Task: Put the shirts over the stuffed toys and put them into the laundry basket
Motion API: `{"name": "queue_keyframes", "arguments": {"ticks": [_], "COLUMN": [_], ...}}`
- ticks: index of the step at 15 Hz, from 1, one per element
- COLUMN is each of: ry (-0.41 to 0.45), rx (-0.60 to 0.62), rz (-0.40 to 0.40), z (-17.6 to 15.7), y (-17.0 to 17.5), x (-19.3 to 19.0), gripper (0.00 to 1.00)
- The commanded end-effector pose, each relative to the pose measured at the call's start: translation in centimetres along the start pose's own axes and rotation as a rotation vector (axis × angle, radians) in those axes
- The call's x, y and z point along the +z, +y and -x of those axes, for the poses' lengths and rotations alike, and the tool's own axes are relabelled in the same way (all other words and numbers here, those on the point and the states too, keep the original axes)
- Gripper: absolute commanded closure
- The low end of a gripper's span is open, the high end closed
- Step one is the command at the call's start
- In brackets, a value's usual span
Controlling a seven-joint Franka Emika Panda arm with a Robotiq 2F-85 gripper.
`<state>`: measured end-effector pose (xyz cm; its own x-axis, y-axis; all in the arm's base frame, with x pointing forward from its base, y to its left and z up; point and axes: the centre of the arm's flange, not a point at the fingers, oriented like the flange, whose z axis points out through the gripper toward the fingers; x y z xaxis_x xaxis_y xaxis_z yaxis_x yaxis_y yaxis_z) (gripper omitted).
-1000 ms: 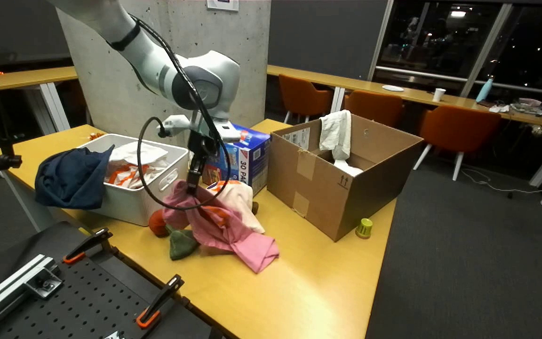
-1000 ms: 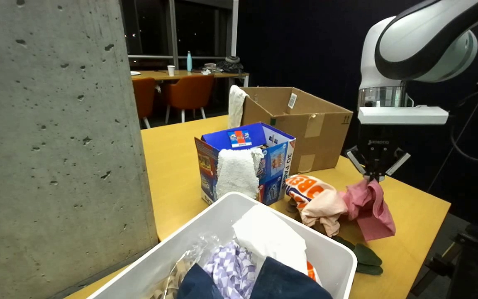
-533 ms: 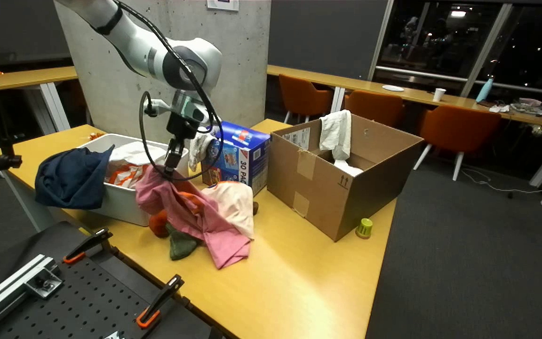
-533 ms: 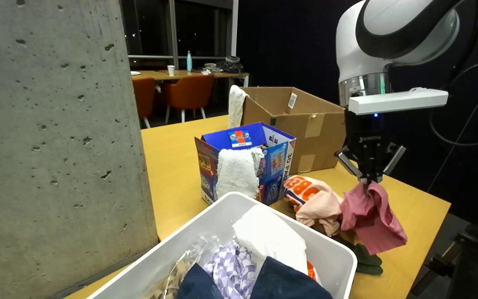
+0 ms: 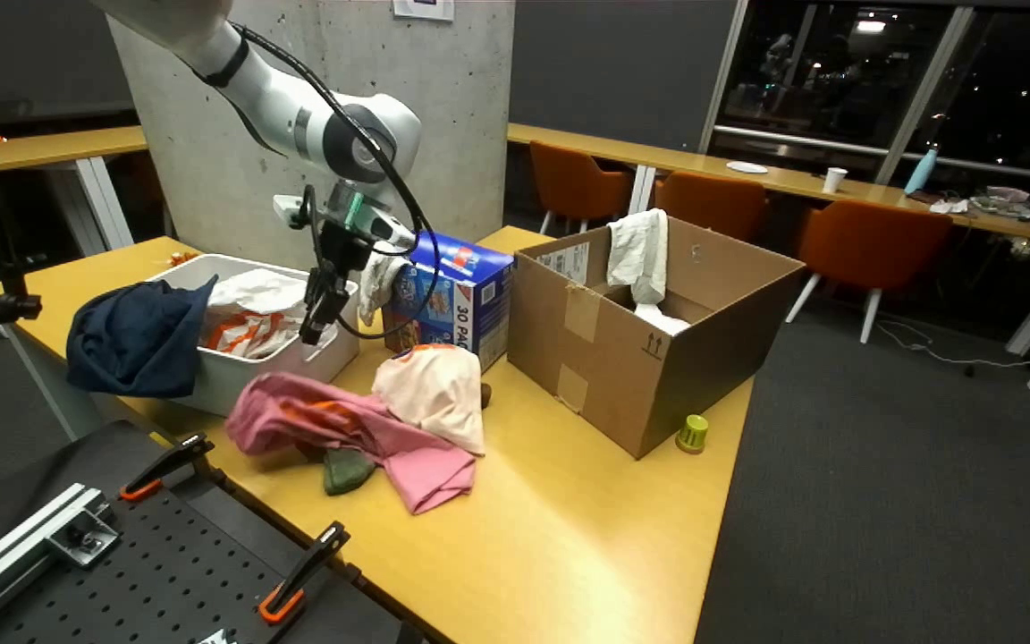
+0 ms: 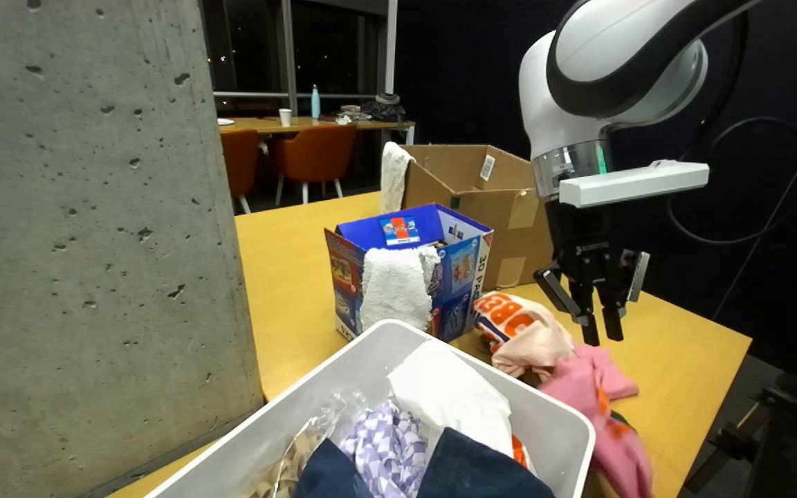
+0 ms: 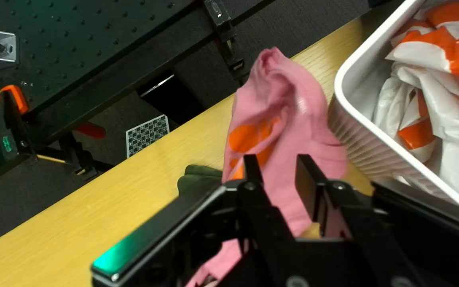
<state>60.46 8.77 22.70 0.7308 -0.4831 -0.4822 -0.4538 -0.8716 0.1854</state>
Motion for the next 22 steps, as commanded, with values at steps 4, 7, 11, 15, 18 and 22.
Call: {"name": "queue_keyframes", "arguments": {"ticks": [4,7,11,15,18,22], "ry": [-0.002,0.023,0.098,0.233,0.313,0.326], "rx": [-0.010,0.024,0.098,0.068,0.011,-0.017], "rz": [-0.007,-0.031,-0.059,-0.018,0.019,0.011], "z": [-1.0,-2.3,-4.7,-9.0,-10.2,-9.9], "y": [0.8,2.9,6.7,7.1,6.3,5.9], "x": [-0.8,-1.7,-2.6,-2.7,-1.4,-0.9], "gripper": [0.18,0.00,0.00,0.00,0.00,0.00]}}
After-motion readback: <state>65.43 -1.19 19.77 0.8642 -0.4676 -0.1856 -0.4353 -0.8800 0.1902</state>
